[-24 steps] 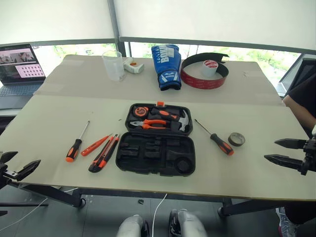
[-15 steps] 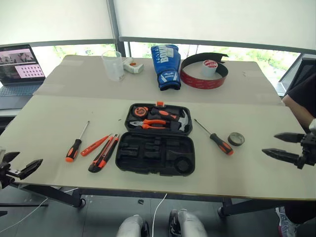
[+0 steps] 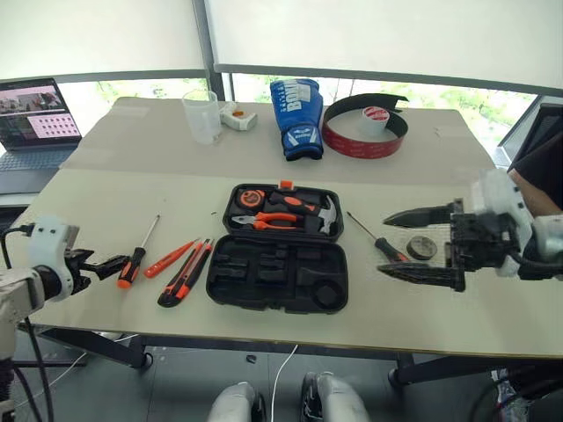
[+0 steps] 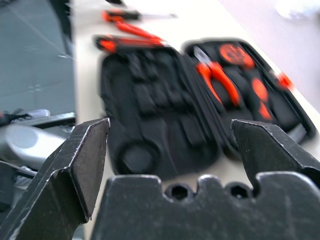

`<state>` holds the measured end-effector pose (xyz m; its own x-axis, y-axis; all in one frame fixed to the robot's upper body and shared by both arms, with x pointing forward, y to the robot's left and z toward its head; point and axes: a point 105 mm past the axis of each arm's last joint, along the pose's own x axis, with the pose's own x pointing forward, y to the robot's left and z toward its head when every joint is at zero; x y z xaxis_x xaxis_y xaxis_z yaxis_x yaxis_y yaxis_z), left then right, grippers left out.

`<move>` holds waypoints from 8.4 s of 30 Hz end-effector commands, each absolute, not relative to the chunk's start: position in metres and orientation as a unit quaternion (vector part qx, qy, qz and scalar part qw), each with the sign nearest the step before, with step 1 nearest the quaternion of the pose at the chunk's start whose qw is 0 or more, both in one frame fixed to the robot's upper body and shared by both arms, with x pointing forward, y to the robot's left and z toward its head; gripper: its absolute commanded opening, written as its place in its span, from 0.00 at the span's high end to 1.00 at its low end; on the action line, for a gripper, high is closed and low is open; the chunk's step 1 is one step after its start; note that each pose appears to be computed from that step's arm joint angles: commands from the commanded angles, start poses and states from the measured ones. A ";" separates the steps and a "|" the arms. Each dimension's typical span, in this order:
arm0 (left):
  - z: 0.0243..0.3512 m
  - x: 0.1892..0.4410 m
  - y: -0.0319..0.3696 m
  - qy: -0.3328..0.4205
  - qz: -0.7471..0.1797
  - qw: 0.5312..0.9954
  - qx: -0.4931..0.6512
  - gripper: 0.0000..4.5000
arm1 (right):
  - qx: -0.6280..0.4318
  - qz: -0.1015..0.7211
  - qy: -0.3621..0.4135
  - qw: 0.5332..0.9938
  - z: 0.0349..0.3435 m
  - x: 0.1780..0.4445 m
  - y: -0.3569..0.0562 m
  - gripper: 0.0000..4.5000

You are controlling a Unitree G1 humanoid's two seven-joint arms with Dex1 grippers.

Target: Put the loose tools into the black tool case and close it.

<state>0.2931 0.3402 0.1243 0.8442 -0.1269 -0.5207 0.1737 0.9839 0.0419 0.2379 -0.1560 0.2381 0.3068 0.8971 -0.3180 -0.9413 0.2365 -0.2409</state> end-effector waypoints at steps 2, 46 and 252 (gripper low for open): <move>0.105 0.298 0.343 0.295 -0.078 0.951 0.057 0.01 | -0.198 0.613 0.041 0.764 0.244 0.221 -0.144 0.00; 0.156 0.365 0.121 0.093 -0.638 0.667 0.373 0.80 | -0.242 0.486 0.056 0.838 0.203 0.238 -0.166 0.00; 0.143 0.259 0.335 0.249 -0.275 0.915 0.158 0.00 | -0.167 0.666 0.011 0.727 0.229 0.246 -0.081 0.00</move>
<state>0.2490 0.3399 0.1381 0.7464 -0.4136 -0.5214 0.5423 0.8321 0.1163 0.2516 -0.0823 0.2208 0.1098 0.9604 -0.2561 -0.9835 0.0678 -0.1675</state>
